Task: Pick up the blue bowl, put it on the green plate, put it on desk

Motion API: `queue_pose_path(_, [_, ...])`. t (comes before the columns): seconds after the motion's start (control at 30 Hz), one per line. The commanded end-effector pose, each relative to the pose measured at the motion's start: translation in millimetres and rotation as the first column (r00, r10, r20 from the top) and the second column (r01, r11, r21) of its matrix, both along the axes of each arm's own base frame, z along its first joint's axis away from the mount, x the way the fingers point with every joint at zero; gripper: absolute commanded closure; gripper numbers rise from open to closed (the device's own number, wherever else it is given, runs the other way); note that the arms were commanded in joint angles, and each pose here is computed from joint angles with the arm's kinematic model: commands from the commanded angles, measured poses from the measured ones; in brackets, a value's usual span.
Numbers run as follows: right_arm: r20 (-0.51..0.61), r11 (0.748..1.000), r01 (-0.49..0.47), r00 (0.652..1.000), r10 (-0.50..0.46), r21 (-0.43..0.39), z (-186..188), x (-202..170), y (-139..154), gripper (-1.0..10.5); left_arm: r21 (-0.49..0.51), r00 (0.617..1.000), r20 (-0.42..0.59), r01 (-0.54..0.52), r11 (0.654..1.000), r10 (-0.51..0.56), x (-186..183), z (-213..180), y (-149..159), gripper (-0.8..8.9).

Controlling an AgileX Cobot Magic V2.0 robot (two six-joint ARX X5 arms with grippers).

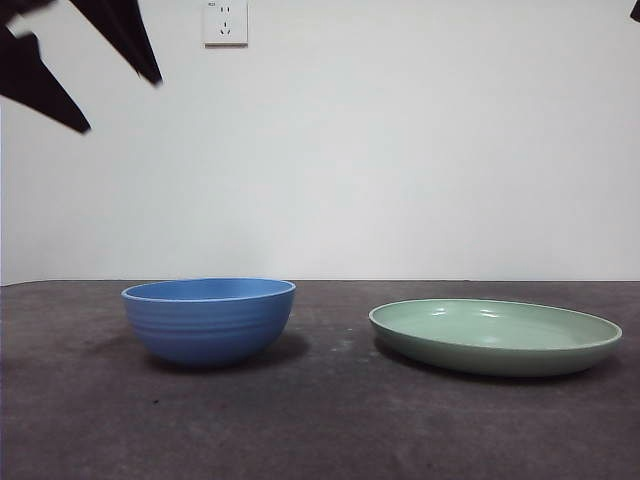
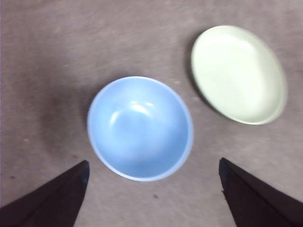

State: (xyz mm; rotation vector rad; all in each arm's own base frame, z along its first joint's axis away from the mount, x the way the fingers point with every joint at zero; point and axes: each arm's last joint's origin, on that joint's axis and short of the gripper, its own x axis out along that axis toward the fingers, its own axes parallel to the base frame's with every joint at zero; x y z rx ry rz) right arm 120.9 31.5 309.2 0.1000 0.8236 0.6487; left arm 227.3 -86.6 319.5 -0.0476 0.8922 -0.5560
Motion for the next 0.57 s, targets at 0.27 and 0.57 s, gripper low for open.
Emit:
queue_pose_path(0.27, [0.016, 1.0, 0.001, 1.0, -0.001, 0.011, 6, 1, 1, 5.4, 0.154, 0.996, -0.062, -0.05, 0.987, 0.06, 55, -43, -23, 3.81])
queue_pose_path(0.57, [0.021, 1.0, 0.001, 1.0, -0.001, 0.012, 6, 1, 1, 5.4, 0.192, 0.987, -0.15, -0.035, 0.981, 0.065, 83, -89, -34, 3.83])
